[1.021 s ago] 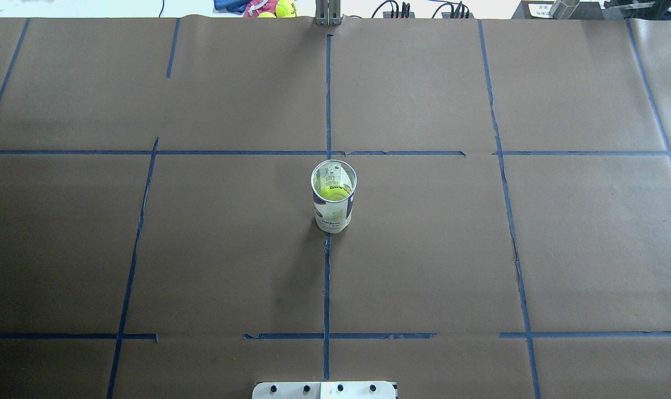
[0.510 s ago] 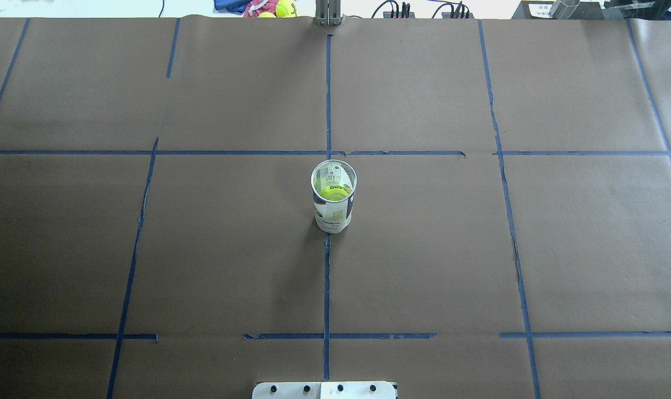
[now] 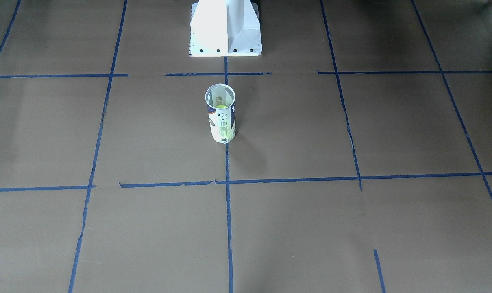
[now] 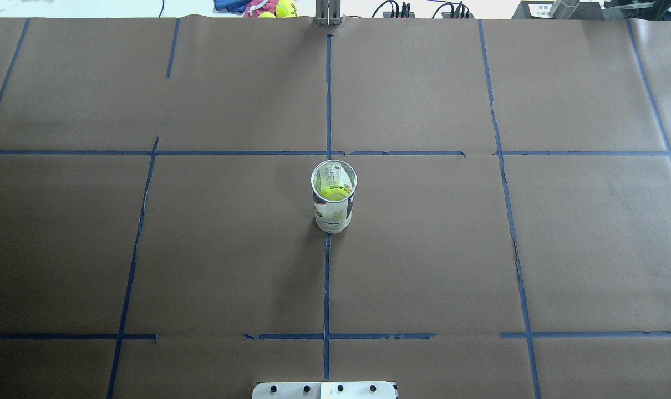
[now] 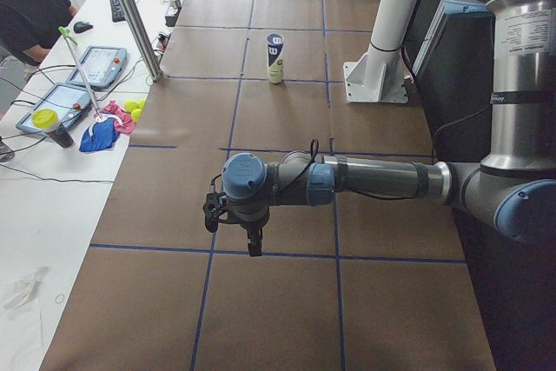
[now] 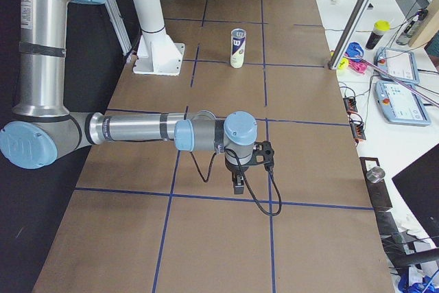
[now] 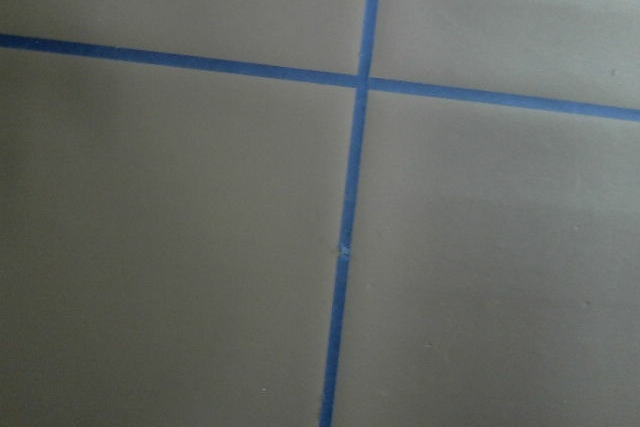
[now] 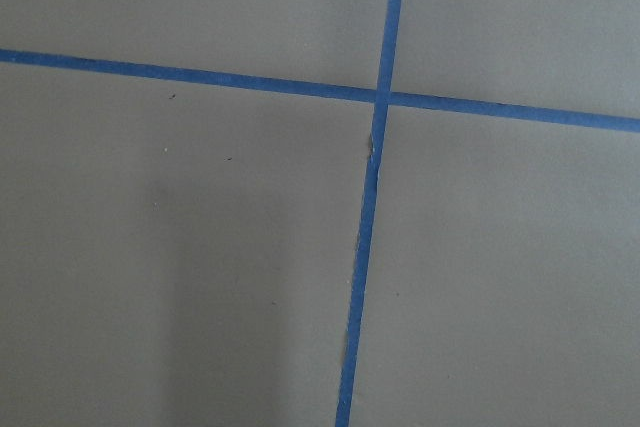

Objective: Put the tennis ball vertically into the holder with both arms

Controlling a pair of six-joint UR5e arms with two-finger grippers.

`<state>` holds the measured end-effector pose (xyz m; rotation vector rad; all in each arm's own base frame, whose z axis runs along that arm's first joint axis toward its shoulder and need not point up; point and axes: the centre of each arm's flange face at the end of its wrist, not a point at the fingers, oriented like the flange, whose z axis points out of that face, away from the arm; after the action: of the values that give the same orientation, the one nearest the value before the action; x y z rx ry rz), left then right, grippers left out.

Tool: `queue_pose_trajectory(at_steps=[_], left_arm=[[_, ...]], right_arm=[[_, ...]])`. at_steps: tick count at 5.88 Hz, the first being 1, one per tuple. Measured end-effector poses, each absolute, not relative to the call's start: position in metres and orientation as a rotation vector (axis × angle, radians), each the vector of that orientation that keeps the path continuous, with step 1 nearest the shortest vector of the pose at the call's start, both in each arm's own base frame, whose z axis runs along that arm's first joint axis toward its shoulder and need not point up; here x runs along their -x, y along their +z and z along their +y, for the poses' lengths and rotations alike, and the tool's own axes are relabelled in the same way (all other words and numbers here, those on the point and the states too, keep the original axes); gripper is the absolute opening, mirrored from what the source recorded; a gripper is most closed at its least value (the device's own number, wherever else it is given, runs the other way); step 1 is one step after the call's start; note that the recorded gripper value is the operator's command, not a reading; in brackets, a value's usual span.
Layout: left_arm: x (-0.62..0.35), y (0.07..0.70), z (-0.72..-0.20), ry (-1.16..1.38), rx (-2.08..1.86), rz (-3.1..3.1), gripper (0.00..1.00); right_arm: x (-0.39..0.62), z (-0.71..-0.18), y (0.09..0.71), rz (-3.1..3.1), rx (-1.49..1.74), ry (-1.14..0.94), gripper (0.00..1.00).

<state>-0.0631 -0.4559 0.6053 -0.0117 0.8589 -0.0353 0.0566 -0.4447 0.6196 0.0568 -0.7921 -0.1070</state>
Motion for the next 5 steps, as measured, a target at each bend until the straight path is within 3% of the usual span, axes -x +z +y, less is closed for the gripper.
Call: queue_pose_trajectory(at_steps=[5], left_arm=[[0.066,0.626,-0.447,0.035,0.044,0.721,1.0]], right_arm=[[-0.049,-0.443,0.625,-0.793,0.0,-0.172,1.0]])
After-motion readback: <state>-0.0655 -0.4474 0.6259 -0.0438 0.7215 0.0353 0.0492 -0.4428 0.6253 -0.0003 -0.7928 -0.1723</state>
